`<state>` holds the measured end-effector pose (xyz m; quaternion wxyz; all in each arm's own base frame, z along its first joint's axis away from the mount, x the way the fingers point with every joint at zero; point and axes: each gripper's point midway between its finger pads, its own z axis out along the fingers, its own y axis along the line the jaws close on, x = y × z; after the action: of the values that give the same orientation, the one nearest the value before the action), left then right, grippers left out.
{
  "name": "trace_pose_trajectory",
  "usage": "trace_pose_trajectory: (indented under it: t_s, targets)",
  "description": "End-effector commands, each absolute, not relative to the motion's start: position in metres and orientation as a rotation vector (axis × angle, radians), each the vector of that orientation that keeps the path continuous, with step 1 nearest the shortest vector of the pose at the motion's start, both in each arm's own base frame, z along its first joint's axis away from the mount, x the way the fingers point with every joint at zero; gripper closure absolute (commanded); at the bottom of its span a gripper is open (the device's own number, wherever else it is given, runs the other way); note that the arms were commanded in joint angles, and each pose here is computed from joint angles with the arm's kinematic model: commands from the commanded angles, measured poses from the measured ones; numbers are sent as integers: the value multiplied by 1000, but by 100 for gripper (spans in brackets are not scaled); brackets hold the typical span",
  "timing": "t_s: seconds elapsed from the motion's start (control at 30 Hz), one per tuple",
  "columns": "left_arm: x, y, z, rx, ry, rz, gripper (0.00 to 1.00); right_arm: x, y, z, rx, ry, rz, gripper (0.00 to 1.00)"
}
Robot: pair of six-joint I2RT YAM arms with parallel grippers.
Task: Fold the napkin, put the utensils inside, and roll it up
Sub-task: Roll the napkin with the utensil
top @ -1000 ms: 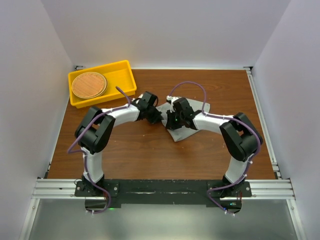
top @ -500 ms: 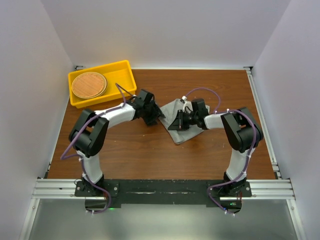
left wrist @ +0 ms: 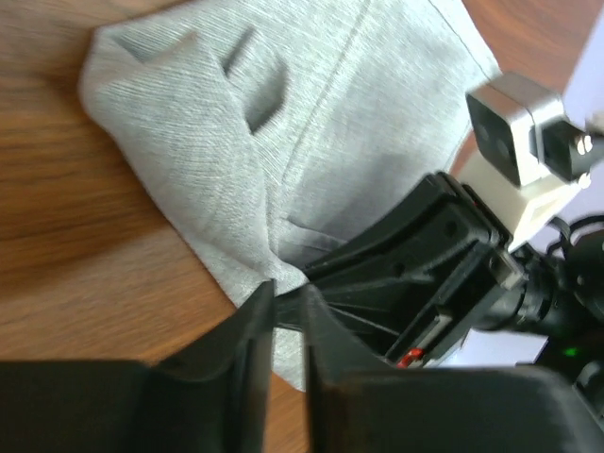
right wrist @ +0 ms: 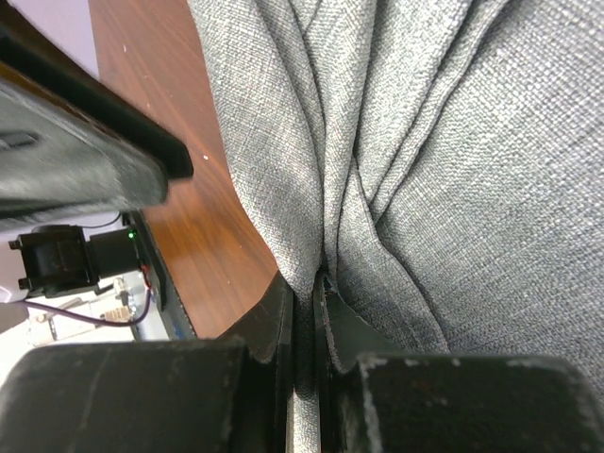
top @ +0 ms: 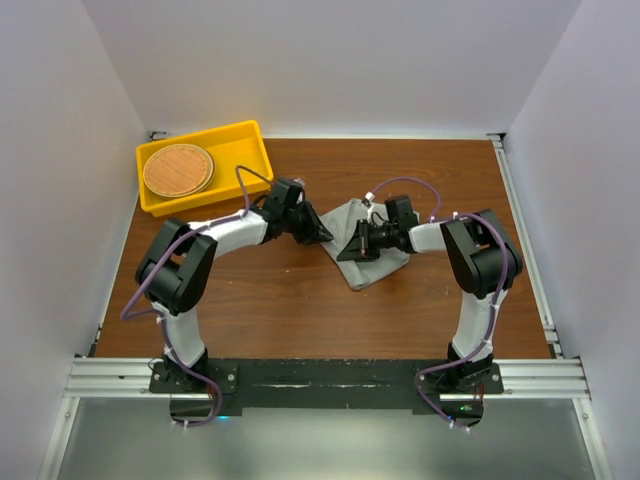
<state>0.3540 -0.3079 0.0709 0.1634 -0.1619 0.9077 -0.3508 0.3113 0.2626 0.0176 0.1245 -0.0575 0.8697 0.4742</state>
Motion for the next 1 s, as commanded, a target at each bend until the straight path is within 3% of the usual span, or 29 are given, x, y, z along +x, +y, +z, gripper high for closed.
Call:
trace_pose_trajectory:
  t_s: [0.0, 0.17, 0.53, 0.87, 0.97]
  targets:
    - [362, -333, 91, -294, 2451, -1234, 89, 276, 223, -48, 52, 2873, 1069, 100]
    - [374, -342, 99, -199, 2298, -1349, 100, 277, 215, -55, 80, 2918, 995, 100]
    - [381, -332, 87, -95, 1994, -1557, 100, 279, 216, -52, 28, 2933, 1008, 100]
    - [380, -307, -14, -345, 2337, -1245, 100, 282, 211, -39, -68, 2954, 949, 100]
    - [376, -296, -31, -357, 2399, -1143, 100, 292, 208, -24, -133, 2940, 905, 88]
